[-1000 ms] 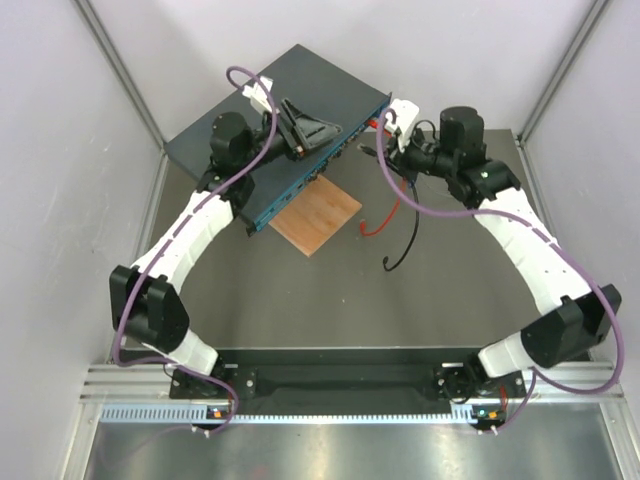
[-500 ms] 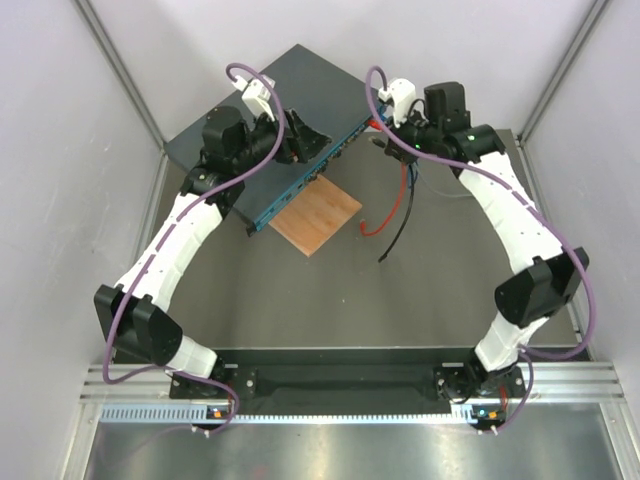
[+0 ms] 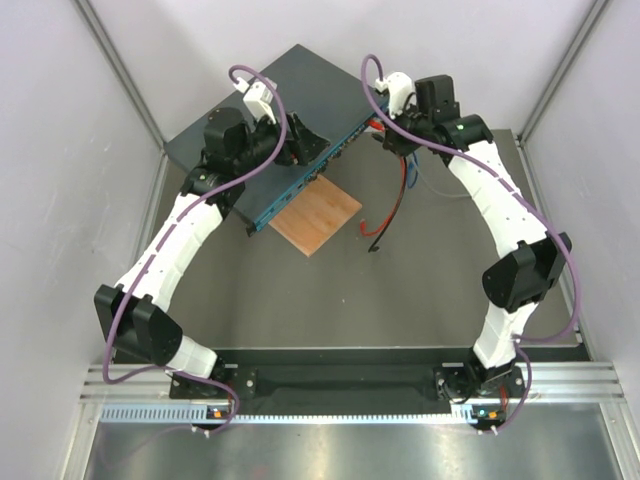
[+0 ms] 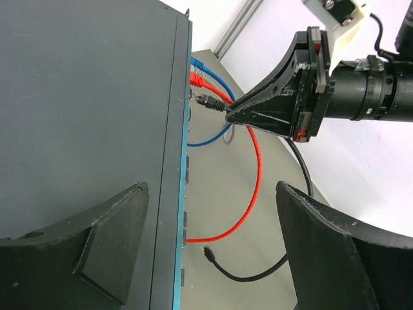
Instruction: Insert the plug into the switch port
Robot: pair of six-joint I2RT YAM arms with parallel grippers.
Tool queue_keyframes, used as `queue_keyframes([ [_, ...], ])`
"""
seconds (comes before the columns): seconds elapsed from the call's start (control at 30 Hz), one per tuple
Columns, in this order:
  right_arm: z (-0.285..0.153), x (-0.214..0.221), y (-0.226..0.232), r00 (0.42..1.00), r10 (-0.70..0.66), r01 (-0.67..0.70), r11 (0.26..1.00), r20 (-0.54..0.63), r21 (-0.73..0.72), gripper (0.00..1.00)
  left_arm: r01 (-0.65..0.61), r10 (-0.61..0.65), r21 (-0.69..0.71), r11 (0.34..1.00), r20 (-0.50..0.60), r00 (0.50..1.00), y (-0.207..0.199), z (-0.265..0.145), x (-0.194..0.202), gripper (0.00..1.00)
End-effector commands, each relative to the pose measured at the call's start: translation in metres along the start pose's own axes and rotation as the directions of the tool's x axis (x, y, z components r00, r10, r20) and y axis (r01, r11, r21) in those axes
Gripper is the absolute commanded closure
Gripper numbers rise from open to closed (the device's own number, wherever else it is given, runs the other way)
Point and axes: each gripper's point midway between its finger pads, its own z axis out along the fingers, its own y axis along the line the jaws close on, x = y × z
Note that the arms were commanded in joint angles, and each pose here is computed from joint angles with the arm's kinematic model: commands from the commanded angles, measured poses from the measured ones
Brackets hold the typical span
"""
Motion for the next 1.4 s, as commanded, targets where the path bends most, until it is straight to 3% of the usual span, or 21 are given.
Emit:
queue_keyframes([
  [0.0,-0.007,-0.03,-0.001,0.996,-0.004,0.002,1.0,0.092,0.021,1.0,-0.034,0.033,0.027,0.999,0.058,0.998,-0.012,-0.008,-0.016,0.16],
  [0.33,0.003,-0.029,0.005,0.988,-0.103,0.101,0.995,0.118,0.019,1.0,-0.02,0.018,0.034,0.999,0.059,0.998,-0.013,-0.007,-0.013,0.15],
  [1.37,0.0,-0.039,0.001,0.972,-0.152,0.143,0.988,0.179,0.062,1.0,-0.001,-0.001,0.039,0.999,0.06,0.998,-0.01,-0.003,-0.012,0.15],
])
